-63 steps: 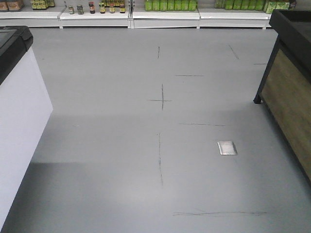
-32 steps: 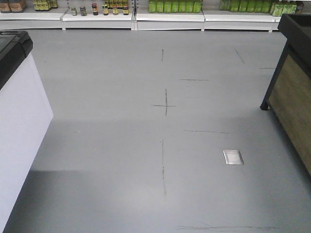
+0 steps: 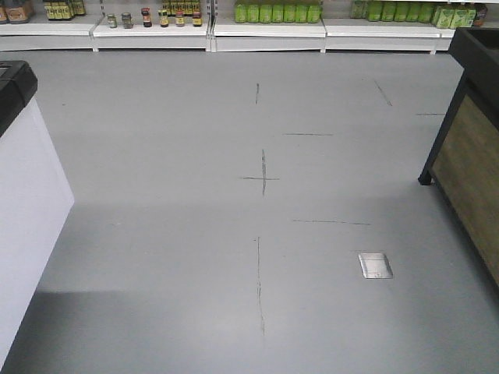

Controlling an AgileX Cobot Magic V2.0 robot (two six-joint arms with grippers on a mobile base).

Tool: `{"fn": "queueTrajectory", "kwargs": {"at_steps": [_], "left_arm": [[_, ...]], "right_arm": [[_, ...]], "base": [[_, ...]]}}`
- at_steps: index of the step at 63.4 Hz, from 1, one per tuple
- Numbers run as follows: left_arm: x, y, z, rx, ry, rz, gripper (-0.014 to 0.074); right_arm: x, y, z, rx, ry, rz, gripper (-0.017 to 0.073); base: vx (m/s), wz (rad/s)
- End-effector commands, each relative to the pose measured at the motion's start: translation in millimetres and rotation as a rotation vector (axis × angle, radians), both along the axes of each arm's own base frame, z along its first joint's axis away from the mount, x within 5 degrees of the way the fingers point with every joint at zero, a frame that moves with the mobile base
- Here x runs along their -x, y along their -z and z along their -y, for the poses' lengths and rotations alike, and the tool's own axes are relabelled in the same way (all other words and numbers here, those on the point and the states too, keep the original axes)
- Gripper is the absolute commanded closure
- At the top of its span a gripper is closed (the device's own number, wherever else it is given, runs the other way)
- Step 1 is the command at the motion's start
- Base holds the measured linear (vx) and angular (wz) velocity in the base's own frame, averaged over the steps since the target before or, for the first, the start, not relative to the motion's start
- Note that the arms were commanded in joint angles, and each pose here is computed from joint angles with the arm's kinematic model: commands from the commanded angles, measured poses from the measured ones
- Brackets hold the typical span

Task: Pick three apples into basket with both arms
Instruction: 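Drive the base forward and turn toward the fruit display tables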

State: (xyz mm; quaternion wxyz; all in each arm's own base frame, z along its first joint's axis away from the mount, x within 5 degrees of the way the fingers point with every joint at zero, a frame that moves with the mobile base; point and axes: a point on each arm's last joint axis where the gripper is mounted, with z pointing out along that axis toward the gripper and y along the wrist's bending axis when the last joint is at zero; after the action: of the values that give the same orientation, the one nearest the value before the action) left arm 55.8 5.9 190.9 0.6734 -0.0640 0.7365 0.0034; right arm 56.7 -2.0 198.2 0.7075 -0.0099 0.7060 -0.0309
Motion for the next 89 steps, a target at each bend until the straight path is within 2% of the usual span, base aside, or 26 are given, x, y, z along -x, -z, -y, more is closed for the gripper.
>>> {"fn": "queueTrajectory", "kwargs": {"at_steps": [1,89], "left_arm": [[0.4,-4.2,0.8,0.002,0.007,0.077,0.06],[0.4,-4.2,0.8,0.002,0.007,0.077,0.06]], "right_arm": [[0.7,-3.0,-0.7,0.024,-0.004,0.076,0.0564],[0.7,-3.0,-0.7,0.024,-0.004,0.076,0.0564]], "base": [[0.14,-0.05],[0.16,-0.16]]}}
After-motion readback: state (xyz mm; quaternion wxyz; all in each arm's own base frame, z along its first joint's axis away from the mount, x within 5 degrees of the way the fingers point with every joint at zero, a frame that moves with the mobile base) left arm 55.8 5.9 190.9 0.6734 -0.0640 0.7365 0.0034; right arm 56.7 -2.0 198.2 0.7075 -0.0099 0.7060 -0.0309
